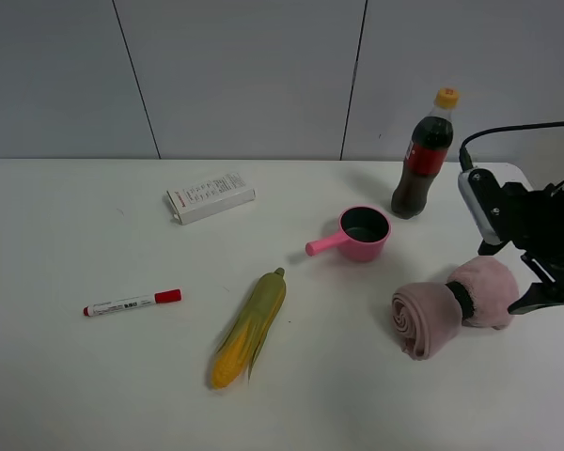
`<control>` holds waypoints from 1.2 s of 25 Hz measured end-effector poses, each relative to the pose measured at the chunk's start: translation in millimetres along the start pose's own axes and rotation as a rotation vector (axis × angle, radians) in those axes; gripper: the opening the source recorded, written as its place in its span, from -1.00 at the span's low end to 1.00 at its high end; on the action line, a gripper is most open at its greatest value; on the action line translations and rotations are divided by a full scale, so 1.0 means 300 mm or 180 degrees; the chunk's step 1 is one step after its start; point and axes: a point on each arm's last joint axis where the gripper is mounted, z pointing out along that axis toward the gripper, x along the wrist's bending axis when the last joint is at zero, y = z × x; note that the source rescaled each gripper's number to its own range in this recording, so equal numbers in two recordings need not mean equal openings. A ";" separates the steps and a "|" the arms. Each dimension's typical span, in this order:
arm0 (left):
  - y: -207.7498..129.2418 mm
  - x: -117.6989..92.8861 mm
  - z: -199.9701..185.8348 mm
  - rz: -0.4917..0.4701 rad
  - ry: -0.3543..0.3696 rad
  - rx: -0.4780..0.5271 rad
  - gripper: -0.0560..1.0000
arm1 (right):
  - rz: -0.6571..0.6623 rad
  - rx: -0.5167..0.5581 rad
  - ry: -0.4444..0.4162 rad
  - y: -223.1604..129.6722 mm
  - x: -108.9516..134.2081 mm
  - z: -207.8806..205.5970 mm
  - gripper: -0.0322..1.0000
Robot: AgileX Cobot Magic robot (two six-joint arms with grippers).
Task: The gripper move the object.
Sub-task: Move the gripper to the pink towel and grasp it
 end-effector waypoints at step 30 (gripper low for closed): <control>0.000 0.000 0.000 0.0000 0.0000 0.0000 1.00 | -0.0608 0.0195 0.0335 0.009 -0.094 0.287 1.00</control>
